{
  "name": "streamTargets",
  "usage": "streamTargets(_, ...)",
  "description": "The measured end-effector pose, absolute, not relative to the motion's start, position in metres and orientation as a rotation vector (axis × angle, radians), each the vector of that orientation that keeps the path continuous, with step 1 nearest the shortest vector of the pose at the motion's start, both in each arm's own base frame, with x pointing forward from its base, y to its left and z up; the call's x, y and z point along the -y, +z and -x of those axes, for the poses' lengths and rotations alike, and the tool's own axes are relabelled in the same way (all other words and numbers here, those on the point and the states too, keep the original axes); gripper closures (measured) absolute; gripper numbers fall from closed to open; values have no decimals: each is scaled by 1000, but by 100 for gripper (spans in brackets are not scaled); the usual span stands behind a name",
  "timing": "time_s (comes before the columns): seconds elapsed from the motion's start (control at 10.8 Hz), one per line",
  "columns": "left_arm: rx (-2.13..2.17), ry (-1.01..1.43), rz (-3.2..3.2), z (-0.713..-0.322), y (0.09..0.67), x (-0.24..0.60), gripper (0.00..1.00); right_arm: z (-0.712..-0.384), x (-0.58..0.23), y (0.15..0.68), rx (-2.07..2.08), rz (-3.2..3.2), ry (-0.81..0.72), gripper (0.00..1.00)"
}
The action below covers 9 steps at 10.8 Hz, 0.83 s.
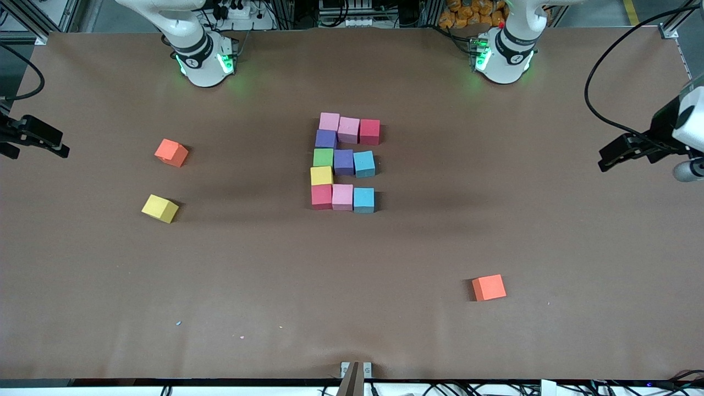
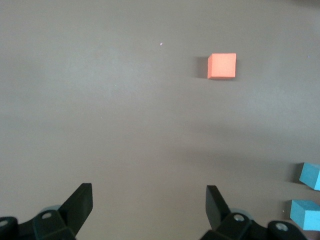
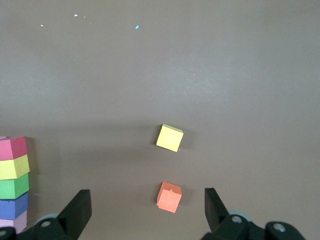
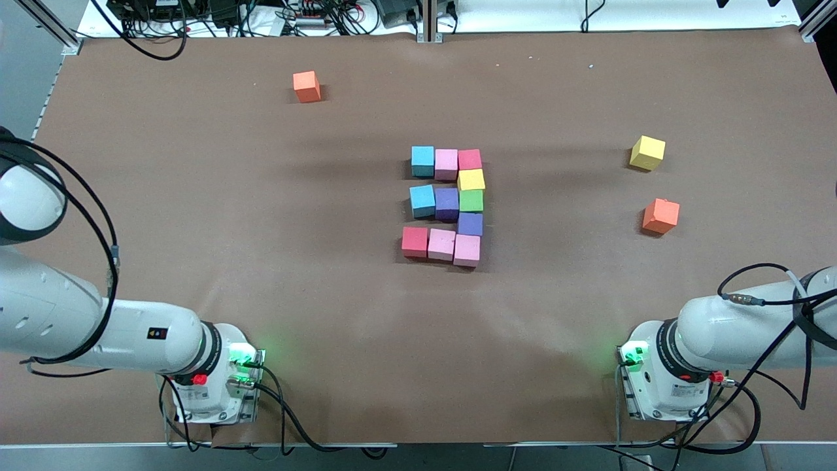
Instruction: Arrange 11 blocks into digit 3
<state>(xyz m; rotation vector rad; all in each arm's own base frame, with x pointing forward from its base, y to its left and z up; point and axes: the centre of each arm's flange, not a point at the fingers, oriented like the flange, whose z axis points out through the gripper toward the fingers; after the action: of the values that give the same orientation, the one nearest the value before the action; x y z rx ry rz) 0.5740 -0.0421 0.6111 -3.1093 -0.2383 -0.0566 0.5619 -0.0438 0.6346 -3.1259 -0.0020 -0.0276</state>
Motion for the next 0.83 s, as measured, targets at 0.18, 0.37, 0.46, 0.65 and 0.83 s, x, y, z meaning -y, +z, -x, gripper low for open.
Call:
streamTargets(0.18, 195, -37, 3110, -570, 611, 55, 0, -562, 44, 635, 2, 3126, -28, 0)
streamTargets(0.37, 129, -31, 3113, -567, 613, 60, 0, -562, 44, 635, 2, 3126, -27, 0)
streamTargets(0.46, 109, -31, 3114, -567, 613, 60, 0, -562, 44, 635, 2, 3126, -27, 0)
streamTargets(0.65, 99, -32, 3115, -566, 614, 59, 0, -562, 44, 635, 2, 3126, -27, 0)
streamTargets(0.83, 95, -33, 3115, -565, 615, 59, 0, -562, 44, 635, 2, 3126, -27, 0)
